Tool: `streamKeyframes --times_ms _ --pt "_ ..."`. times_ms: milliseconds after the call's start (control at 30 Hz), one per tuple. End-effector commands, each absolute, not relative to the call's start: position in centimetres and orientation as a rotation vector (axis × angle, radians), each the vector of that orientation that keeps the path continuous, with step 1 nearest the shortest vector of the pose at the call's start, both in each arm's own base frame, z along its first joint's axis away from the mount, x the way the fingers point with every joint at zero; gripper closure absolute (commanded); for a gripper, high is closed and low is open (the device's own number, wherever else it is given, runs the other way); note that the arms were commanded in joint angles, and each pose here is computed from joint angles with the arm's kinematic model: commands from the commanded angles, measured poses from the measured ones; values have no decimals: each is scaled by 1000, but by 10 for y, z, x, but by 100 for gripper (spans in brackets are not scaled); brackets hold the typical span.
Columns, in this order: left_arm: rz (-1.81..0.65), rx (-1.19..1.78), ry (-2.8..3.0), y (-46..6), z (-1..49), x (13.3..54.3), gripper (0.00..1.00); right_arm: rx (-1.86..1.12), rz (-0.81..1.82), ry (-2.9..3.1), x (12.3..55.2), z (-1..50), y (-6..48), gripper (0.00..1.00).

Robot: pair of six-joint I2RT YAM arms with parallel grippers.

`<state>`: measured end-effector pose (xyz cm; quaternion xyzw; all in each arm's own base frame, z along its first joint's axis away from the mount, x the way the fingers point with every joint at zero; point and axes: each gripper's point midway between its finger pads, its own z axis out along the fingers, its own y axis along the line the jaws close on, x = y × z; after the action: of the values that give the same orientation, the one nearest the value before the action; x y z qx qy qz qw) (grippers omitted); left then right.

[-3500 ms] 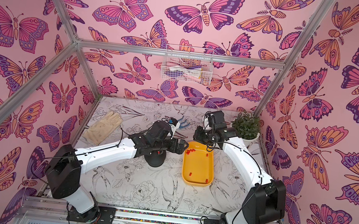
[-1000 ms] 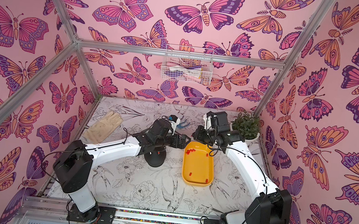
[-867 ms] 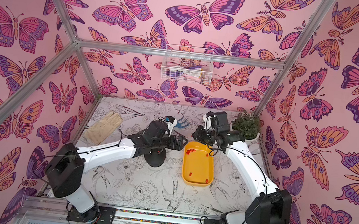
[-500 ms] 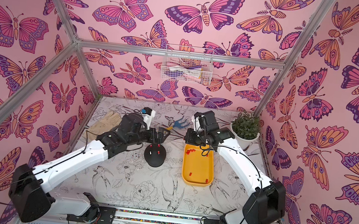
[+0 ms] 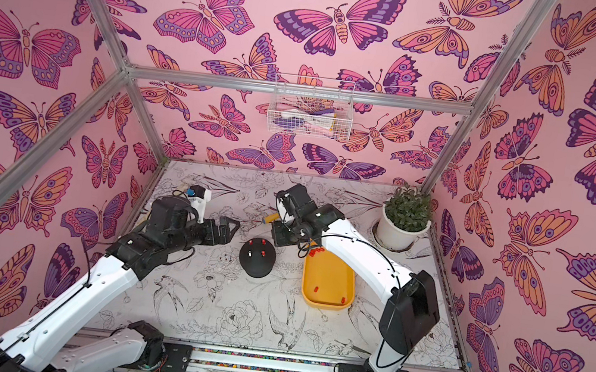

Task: Cover the protruding screws with screw protection sleeves
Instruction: Attach the screw protection sleeve to the screw.

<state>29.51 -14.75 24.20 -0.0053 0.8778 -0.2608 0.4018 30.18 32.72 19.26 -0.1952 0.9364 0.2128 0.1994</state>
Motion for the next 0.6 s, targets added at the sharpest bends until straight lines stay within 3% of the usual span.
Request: streamKeyframes --times_ms 0,567 --pt "-633 -2 2279 -142 222 285 0 -599 535 2618 298 193 333 89" --pt "-604 -96 2252 -126 219 288 0 -708 512 2627 286 182 370 89"
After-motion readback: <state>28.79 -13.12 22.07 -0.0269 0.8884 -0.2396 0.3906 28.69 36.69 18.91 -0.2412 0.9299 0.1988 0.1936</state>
